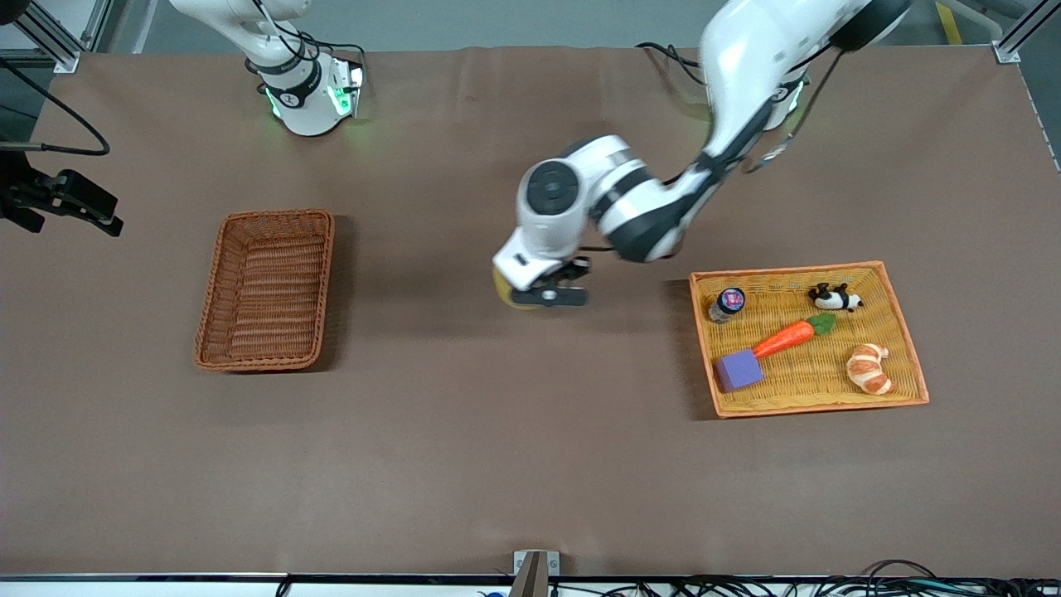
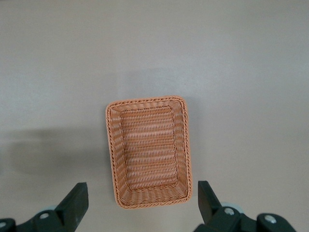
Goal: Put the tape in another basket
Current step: 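Carry the tape roll to the table middle and release it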
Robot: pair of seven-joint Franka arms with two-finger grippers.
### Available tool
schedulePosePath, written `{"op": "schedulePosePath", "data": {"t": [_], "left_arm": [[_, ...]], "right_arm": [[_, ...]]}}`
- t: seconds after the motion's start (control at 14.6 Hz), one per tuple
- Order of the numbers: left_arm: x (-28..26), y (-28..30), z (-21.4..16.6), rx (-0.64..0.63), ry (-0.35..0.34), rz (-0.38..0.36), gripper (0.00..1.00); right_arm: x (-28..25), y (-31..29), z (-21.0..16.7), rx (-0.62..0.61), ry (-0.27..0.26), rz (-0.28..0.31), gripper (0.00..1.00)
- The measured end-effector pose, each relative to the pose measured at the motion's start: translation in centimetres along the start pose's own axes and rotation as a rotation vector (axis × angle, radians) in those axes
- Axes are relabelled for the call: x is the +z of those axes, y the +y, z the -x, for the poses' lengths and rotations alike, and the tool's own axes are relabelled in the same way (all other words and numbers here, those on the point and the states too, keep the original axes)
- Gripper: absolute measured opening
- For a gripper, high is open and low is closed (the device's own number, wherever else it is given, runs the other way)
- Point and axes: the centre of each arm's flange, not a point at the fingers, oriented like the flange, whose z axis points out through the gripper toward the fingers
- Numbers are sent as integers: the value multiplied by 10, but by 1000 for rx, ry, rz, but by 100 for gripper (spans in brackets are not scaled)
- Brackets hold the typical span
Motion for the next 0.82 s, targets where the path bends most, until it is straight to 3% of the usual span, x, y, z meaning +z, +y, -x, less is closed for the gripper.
{"op": "schedulePosePath", "data": {"t": [0.21,0.41,0.55,0.82], "left_arm": [[46,36,5,28,-30,17,21],[68,43,-13,31,18,67,22],[73,40,-23,45,44,90,34],[43,24,-50,20,90,124,73]], "right_arm": [[0,0,0,1,0,0,100],[0,0,0,0,0,0,100],[0,0,0,0,0,0,100],[0,0,0,0,0,0,100]]}}
